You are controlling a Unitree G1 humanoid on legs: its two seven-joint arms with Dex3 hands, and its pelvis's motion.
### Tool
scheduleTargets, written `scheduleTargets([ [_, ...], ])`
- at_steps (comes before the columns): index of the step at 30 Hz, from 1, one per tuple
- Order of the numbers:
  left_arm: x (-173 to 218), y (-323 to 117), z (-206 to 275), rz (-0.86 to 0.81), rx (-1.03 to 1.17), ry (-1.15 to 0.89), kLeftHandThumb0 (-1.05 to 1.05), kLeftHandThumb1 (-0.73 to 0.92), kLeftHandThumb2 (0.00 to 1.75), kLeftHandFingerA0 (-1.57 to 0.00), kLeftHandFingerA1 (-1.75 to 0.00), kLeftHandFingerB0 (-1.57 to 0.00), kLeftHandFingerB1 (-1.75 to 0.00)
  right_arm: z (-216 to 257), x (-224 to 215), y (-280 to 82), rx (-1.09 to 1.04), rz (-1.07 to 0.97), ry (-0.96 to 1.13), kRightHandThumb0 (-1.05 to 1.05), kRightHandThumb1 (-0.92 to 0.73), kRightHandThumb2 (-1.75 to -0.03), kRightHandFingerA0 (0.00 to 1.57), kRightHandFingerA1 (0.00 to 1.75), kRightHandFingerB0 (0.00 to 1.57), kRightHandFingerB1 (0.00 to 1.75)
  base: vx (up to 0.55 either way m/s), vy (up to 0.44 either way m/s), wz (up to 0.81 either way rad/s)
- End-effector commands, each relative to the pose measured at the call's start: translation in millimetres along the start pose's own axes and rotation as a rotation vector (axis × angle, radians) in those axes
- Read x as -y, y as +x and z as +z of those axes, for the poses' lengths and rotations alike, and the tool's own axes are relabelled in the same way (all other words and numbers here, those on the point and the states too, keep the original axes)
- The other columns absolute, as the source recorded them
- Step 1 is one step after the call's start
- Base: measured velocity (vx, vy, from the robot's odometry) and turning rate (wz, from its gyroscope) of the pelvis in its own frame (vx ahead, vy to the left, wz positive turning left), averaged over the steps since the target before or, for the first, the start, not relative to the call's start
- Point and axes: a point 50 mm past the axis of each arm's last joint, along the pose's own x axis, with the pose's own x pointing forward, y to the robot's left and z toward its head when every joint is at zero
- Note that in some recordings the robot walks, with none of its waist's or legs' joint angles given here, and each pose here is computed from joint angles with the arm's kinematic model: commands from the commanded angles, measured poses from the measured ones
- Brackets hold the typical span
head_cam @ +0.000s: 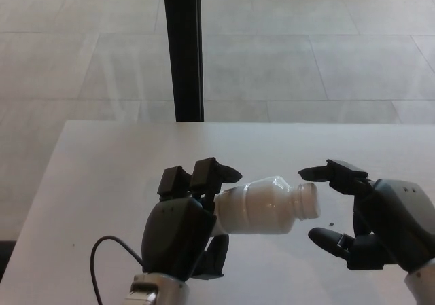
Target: The robot uses its left hand to to lift the bottle kept on the middle of the desk and tilts it towards its right hand. It then uses its right hand to rotate its cap to open it and places the bottle and cap back on the desk
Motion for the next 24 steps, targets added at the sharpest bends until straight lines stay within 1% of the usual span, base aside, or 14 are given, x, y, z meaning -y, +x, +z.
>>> scheduleTargets([
  [1,-1.2,-0.3,0.3,0.020,0.015,0.003,0.20,0.51,1.27,-0.88,-1.75,-0.83,-1.51,-3.0,-0.3,-2.9,-0.011,-0.009,-0.006,-0.58,-0.61,-0.58,0.98,1.62,0.46,0.50,0.00,0.000,0.00],
  [3,-1.7,-0.3,0.1,0.017,0.013,0.011,0.21,0.50,1.28,-0.88,-1.75,-0.82,-1.53,-3.4,-0.7,-3.5,-0.015,-0.007,-0.022,-0.58,-0.58,-0.63,0.95,1.64,0.46,0.51,0.00,0.000,0.00],
  [4,-1.9,2.5,1.0,0.023,0.023,0.021,0.21,0.51,1.30,-0.91,-1.75,-0.83,-1.49,-4.6,1.3,-2.9,-0.019,-0.013,-0.025,-0.58,-0.60,-0.58,0.98,1.62,0.47,0.50,0.00,0.000,0.00],
  [5,-1.9,2.8,0.8,0.026,0.025,0.020,0.21,0.49,1.28,-0.89,-1.75,-0.83,-1.53,-5.0,1.3,-2.9,-0.019,-0.015,-0.022,-0.57,-0.57,-0.63,0.97,1.63,0.46,0.52,0.00,0.000,0.00],
  [9,-1.8,2.6,-0.1,0.028,0.023,0.013,0.19,0.49,1.31,-0.91,-1.75,-0.85,-1.51,-7.0,0.2,-4.3,-0.028,-0.003,-0.009,-0.57,-0.58,-0.63,0.97,1.61,0.46,0.53,0.00,0.000,0.00],
  [10,-2.1,2.5,-0.5,0.028,0.026,0.016,0.11,0.48,1.37,-1.02,-1.75,-0.88,-1.45,-8.2,0.2,-5.2,-0.035,0.004,-0.016,-0.55,-0.60,-0.63,0.96,1.58,0.47,0.52,0.00,0.000,0.00],
  [11,-2.2,2.5,-0.5,0.028,0.026,0.016,0.11,0.48,1.37,-1.02,-1.75,-0.88,-1.45,-8.3,0.2,-5.3,-0.036,0.005,-0.017,-0.55,-0.60,-0.63,0.96,1.58,0.47,0.52,0.00,0.000,0.00],
  [12,-2.3,2.4,-0.6,0.025,0.025,0.017,0.16,0.49,1.32,-0.89,-1.75,-0.82,-1.52,-9.5,0.0,-5.6,-0.034,0.005,-0.022,-0.53,-0.62,-0.63,0.96,1.58,0.47,0.52,0.00,0.000,0.00],
  [13,-2.5,2.7,-0.1,0.026,0.018,0.000,0.13,0.48,1.35,-1.02,-1.75,-0.87,-1.47,-10.9,-0.2,-5.9,-0.033,0.004,-0.019,-0.46,-0.65,-0.63,0.99,1.49,0.49,0.52,0.00,0.000,0.00],
  [15,-2.7,3.2,0.2,0.034,0.031,0.012,0.13,0.48,1.35,-1.03,-1.75,-0.88,-1.47,-10.9,0.0,-5.8,-0.033,0.000,-0.015,-0.40,-0.71,-0.61,1.01,1.46,0.53,0.52,0.00,0.000,0.00],
  [17,-2.0,2.6,-0.9,0.032,0.028,0.008,0.12,0.48,1.36,-1.03,-1.75,-0.88,-1.48,-10.0,-0.7,-5.7,-0.023,-0.007,-0.015,-0.37,-0.73,-0.61,1.02,1.45,0.57,0.52,0.00,0.000,0.00],
  [18,-1.9,2.3,-0.9,0.030,0.028,0.009,0.17,0.49,1.31,-0.90,-1.75,-0.83,-1.54,-9.6,-1.2,-5.6,-0.016,-0.014,-0.016,-0.37,-0.73,-0.61,1.03,1.43,0.58,0.52,0.00,0.000,0.00],
  [20,-1.5,3.1,0.2,0.033,0.025,0.001,0.18,0.48,1.31,-0.90,-1.75,-0.83,-1.53,-7.6,-0.9,-4.2,-0.004,-0.033,-0.004,-0.37,-0.74,-0.61,1.02,1.46,0.59,0.54,0.00,0.000,0.00],
  [24,-1.6,4.0,0.7,0.027,0.028,0.002,0.17,0.53,1.29,-0.91,-1.75,-0.83,-1.50,-1.2,0.5,-1.5,0.011,-0.045,-0.007,-0.41,-0.71,-0.65,1.02,1.45,0.59,0.55,0.00,0.000,0.00],
])
